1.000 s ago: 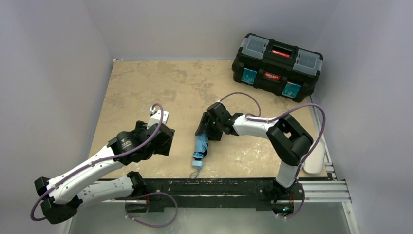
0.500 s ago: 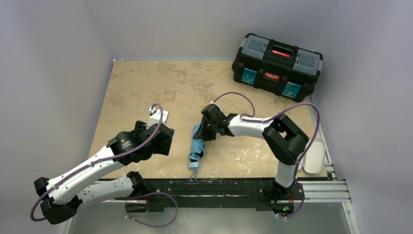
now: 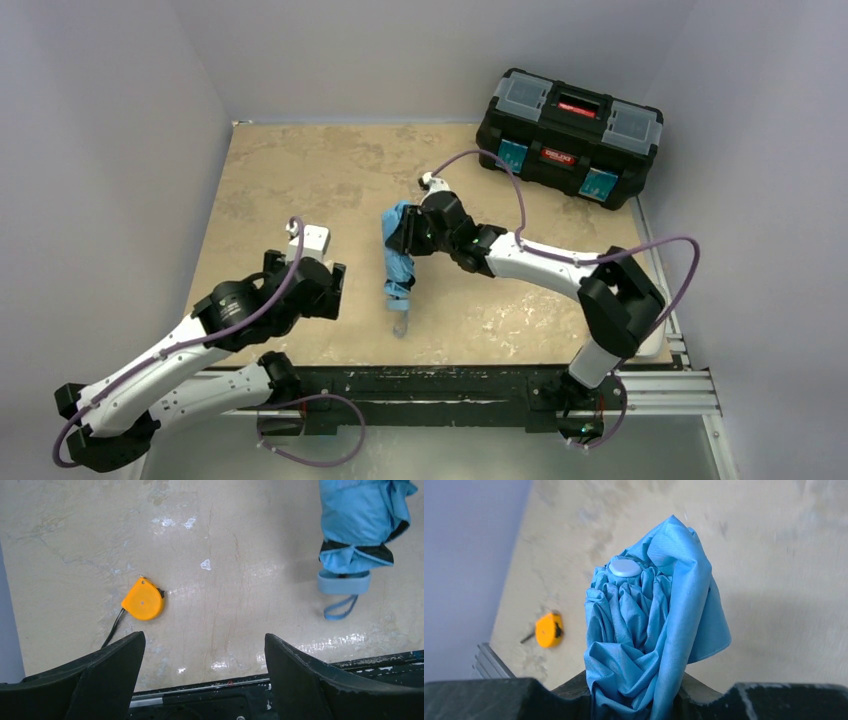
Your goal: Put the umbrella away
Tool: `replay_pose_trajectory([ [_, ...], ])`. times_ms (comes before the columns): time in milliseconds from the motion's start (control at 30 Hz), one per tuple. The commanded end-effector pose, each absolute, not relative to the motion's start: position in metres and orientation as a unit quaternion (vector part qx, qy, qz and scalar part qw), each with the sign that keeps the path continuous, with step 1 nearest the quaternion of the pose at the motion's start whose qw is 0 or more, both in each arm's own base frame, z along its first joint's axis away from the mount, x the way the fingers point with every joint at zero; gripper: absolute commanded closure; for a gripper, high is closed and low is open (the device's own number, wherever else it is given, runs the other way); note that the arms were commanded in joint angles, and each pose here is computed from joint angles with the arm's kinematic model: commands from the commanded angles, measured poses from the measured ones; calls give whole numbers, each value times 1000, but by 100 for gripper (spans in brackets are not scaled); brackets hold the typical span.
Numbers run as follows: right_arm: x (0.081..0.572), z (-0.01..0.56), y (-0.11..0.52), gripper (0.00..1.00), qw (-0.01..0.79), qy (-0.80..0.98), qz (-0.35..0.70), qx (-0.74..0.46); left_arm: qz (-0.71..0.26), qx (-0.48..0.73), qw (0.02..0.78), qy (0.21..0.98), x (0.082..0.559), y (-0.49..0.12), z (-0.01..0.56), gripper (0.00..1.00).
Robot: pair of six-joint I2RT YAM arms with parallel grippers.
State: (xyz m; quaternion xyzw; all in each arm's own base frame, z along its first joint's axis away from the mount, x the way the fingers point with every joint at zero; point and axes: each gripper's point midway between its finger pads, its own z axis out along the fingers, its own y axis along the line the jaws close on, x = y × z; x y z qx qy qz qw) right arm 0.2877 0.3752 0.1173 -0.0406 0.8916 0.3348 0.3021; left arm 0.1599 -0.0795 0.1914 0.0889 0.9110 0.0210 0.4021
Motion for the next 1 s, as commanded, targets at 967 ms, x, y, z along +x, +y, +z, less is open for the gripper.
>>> replay_pose_trajectory([
  [967,297,184,349,100,736,565,353,-116,-26,93,428,899,155,-81,201,15],
])
